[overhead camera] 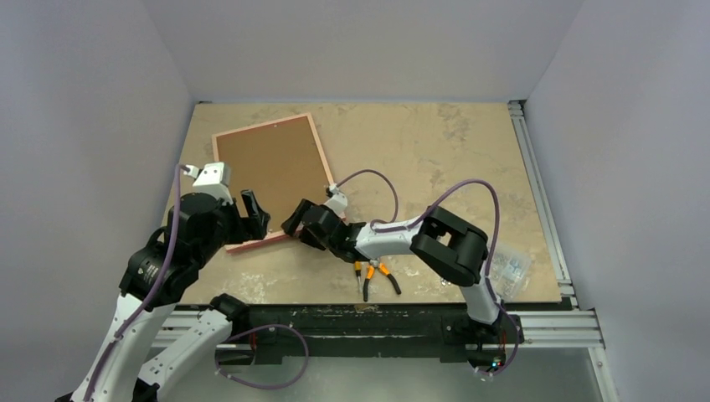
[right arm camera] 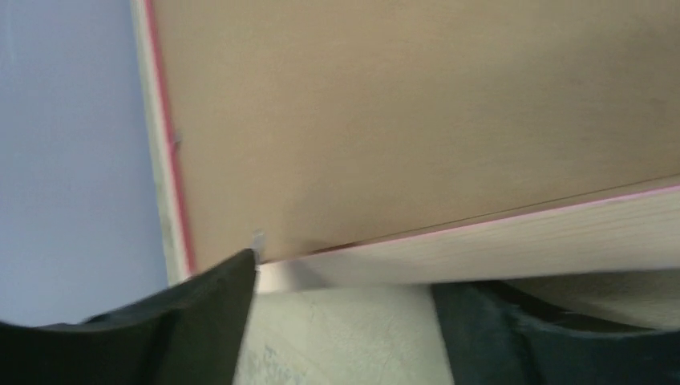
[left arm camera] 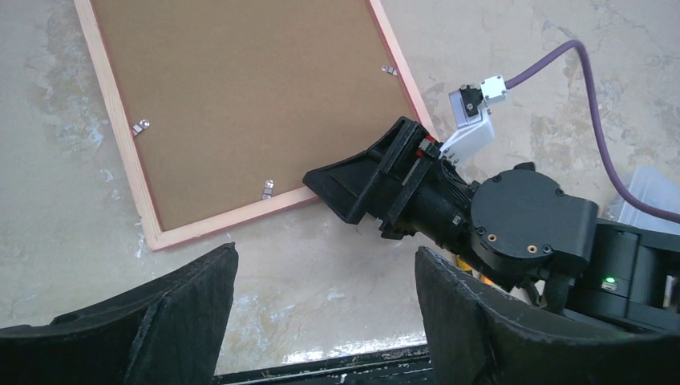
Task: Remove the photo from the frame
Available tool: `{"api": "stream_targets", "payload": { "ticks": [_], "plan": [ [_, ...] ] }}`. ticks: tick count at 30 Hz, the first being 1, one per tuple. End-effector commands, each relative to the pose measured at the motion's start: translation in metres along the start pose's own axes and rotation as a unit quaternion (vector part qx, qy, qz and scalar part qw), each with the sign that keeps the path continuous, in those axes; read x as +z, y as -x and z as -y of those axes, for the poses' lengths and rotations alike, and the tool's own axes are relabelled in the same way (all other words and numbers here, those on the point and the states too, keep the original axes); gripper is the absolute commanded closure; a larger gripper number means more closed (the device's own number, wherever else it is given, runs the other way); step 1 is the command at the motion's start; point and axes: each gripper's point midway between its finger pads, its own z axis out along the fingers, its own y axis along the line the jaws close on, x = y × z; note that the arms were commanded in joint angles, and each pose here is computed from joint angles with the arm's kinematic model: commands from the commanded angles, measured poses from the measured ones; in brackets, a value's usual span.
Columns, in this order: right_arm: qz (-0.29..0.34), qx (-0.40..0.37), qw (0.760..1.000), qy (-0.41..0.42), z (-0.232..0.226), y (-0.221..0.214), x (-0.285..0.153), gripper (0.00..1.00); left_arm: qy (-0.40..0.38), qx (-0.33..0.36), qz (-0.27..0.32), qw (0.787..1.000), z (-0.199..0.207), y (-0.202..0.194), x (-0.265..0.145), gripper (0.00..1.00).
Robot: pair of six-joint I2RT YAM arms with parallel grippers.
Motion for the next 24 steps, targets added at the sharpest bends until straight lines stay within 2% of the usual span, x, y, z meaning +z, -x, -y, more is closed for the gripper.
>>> {"api": "stream_targets", "payload": {
  "ticks": [1,3,8,12,16,19,22,24],
  "plan": [
    [-0.064,-0.083,0.994,-0.028,-0.004,-0.012,-0.030,0.06,0.000,0.010,0.018,1.000,0.004,0.014,0.004,0.21],
    [-0.078,-0.098,0.991,-0.042,0.002,-0.013,-0.039,0.02,0.003,0.011,0.015,1.000,0.004,0.014,0.007,0.21],
    [-0.109,-0.170,0.978,-0.046,0.011,-0.013,-0.067,0.02,-0.004,0.013,0.007,1.000,0.008,0.011,0.012,0.21],
    [-0.132,-0.296,0.944,-0.059,0.023,-0.004,-0.101,0.03,-0.027,0.012,-0.011,1.000,0.016,0.002,0.018,0.21],
    [-0.118,-0.365,0.909,-0.163,0.072,0.034,-0.152,0.08,-0.066,0.000,-0.037,0.997,0.033,-0.011,0.029,0.21],
    [-0.092,-0.382,0.886,-0.244,0.106,0.066,-0.193,0.10,-0.096,-0.011,-0.060,0.994,0.046,-0.022,0.038,0.21],
    [-0.099,-0.365,0.890,-0.254,0.123,0.070,-0.219,0.13,-0.134,-0.021,-0.087,0.987,0.063,-0.032,0.047,0.21],
    [-0.114,-0.339,0.903,-0.238,0.125,0.060,-0.224,0.14,-0.151,-0.029,-0.104,0.983,0.071,-0.037,0.055,0.21]
  ]
}}
